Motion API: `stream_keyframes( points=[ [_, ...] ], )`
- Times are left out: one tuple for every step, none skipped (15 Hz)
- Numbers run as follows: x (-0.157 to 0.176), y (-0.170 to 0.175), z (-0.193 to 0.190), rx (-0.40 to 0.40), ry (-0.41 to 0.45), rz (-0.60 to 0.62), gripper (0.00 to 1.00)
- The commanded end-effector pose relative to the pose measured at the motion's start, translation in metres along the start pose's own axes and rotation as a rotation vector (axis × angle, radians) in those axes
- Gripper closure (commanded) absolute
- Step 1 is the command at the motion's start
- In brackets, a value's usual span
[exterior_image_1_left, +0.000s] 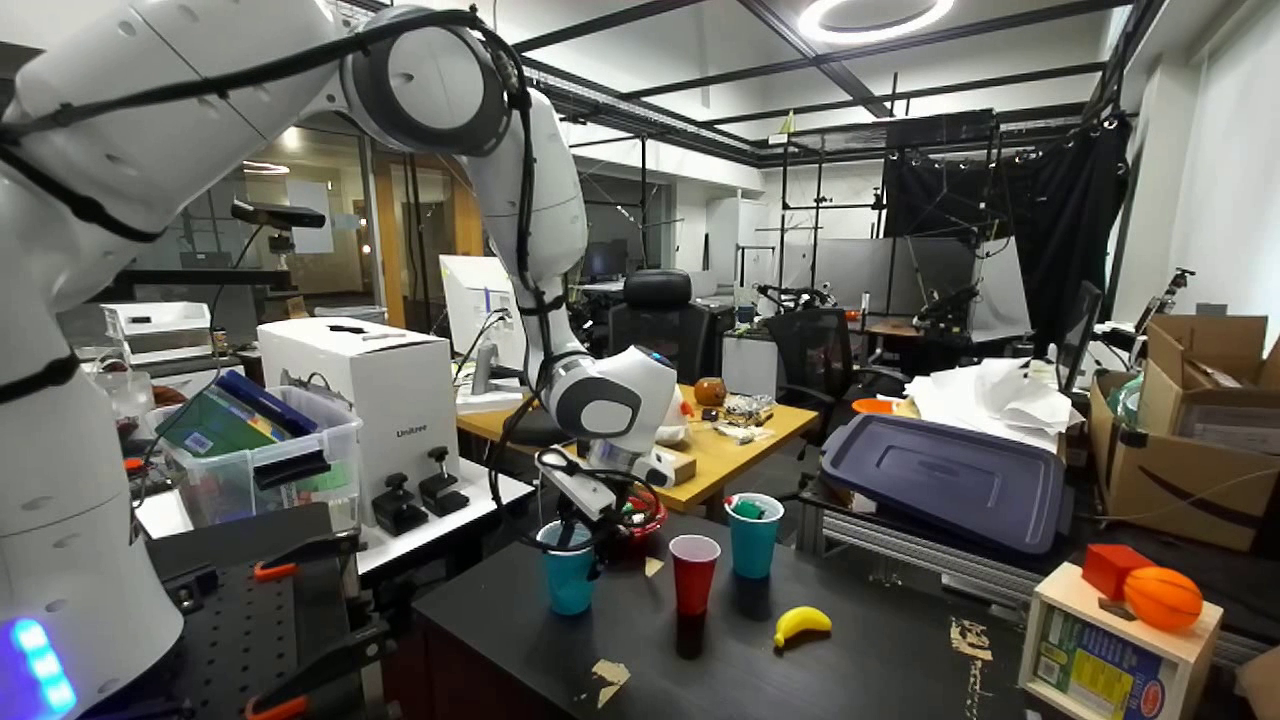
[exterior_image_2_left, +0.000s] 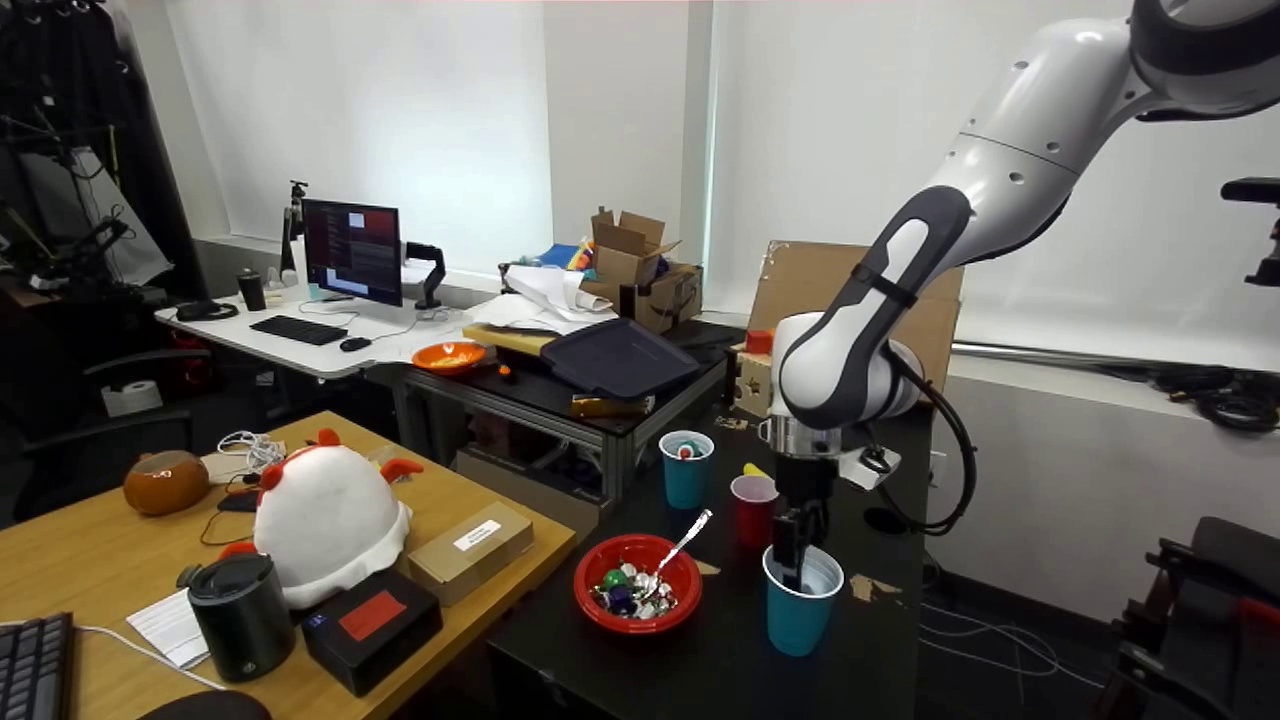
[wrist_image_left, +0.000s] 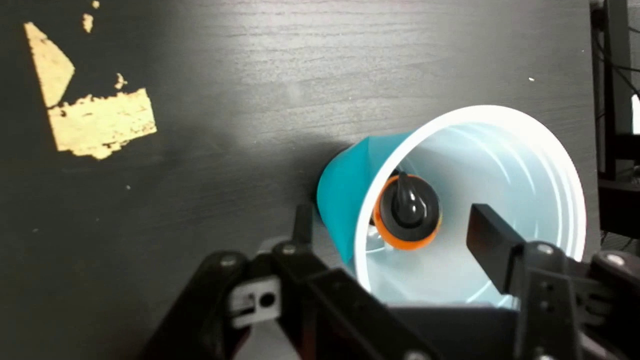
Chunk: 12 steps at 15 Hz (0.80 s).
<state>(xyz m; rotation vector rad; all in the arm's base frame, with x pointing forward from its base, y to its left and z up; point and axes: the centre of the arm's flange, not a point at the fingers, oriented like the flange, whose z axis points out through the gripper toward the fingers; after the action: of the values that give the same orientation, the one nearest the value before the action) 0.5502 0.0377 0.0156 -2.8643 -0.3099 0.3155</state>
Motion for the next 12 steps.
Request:
stream_keyframes(
  points=[
    [-0.001,-0.010,-0.023,-0.004,0.025,-0.013,0.00],
    [-0.001,-0.013,-0.028,-0.007,0.025,-0.015,0.00],
    [-0.001,-0.016,-0.036,-0.021,0.028,-0.013,0.00],
    [-0.001,-0.020,-0.045,-0.033,0.032,-0.017,0.00],
    [0.000,-0.023,-0.053,-0.032,0.036,-0.034,0.00],
    [0.002,-0.029,-0.064,-0.058,0.042,-0.028,0.00],
    [0.004,-0.035,-0.074,-0.073,0.047,-0.039,0.00],
    [0.005,-0.040,-0.084,-0.088,0.048,-0.043,0.00],
    [0.006,-0.045,-0.093,-0.100,0.051,-0.046,0.00],
    [0.008,-0.051,-0.103,-0.115,0.067,-0.051,0.00],
    [0.012,-0.055,-0.111,-0.123,0.081,-0.055,0.00],
    [0.019,-0.061,-0.117,-0.141,0.109,-0.067,0.00]
  ],
)
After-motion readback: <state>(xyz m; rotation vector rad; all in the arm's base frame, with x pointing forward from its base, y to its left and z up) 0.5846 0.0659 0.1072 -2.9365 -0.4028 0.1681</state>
